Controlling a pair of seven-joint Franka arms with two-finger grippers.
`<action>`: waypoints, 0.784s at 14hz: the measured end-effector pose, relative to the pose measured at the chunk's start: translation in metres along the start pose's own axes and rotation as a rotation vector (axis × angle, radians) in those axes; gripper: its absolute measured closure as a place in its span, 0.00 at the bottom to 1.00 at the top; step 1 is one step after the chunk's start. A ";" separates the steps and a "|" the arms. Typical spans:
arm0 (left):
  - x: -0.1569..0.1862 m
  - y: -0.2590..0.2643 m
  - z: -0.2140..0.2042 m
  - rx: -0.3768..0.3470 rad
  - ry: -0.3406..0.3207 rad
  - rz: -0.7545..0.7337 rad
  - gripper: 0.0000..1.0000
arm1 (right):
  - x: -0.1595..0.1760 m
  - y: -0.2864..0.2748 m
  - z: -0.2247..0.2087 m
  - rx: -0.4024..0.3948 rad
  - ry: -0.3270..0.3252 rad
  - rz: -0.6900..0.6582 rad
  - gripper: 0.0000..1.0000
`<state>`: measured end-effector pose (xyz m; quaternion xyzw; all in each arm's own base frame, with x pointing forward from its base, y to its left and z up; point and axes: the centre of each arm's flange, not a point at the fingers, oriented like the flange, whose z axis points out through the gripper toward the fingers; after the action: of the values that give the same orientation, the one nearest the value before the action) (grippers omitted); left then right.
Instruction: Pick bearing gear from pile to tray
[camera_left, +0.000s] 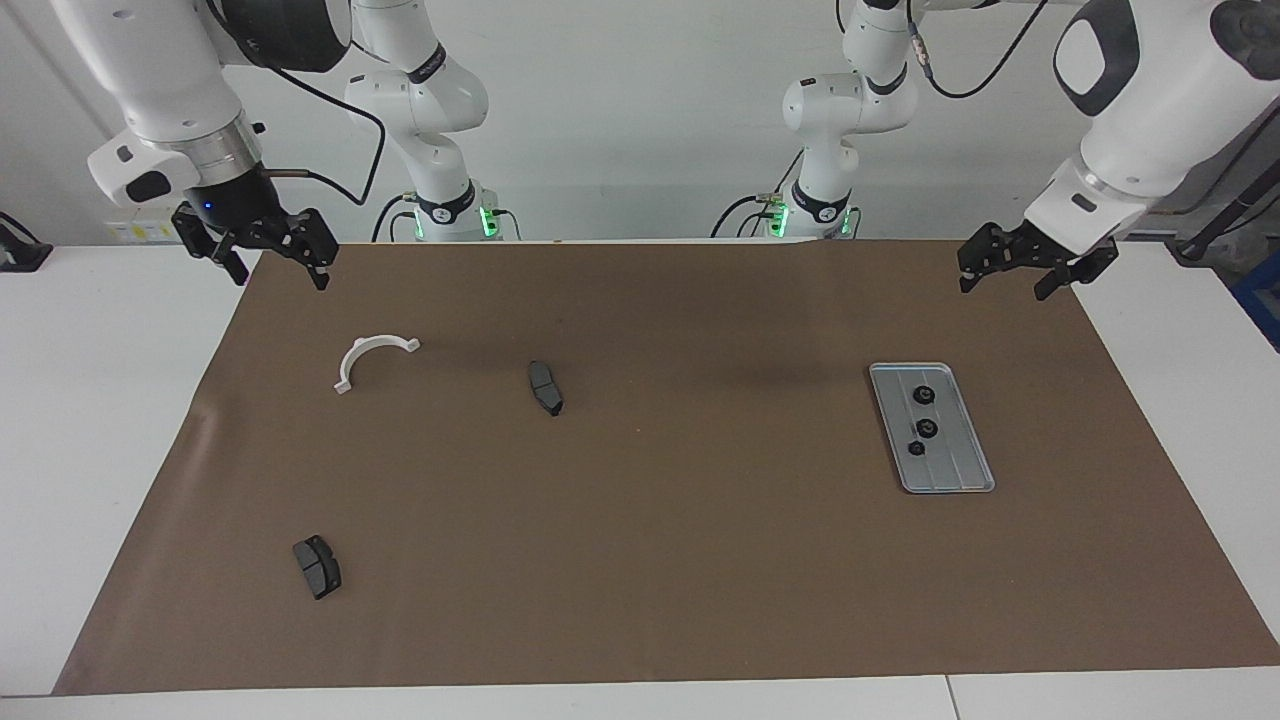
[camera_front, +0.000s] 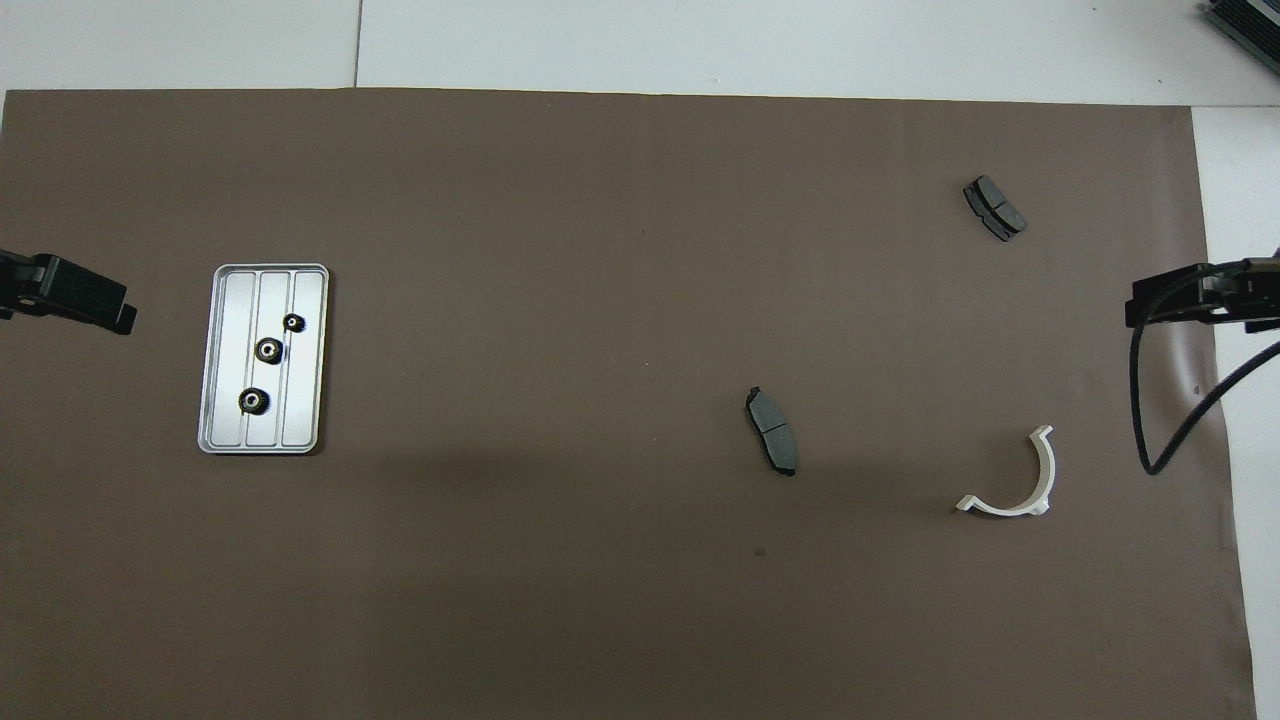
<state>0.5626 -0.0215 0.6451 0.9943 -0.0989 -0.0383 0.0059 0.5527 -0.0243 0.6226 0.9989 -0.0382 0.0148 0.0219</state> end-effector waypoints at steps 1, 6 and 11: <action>-0.002 0.000 0.002 0.000 -0.004 -0.001 0.00 | 0.000 0.000 0.000 0.000 0.000 0.000 0.00; -0.002 -0.002 0.034 -0.003 -0.027 -0.009 0.00 | 0.000 0.000 0.000 0.000 0.000 0.000 0.00; -0.005 0.007 0.032 0.000 -0.016 0.005 0.00 | 0.000 0.000 0.000 0.000 0.000 0.000 0.00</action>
<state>0.5538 -0.0273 0.6135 0.9937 -0.1016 -0.0464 0.0052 0.5526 -0.0243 0.6225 0.9989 -0.0382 0.0147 0.0219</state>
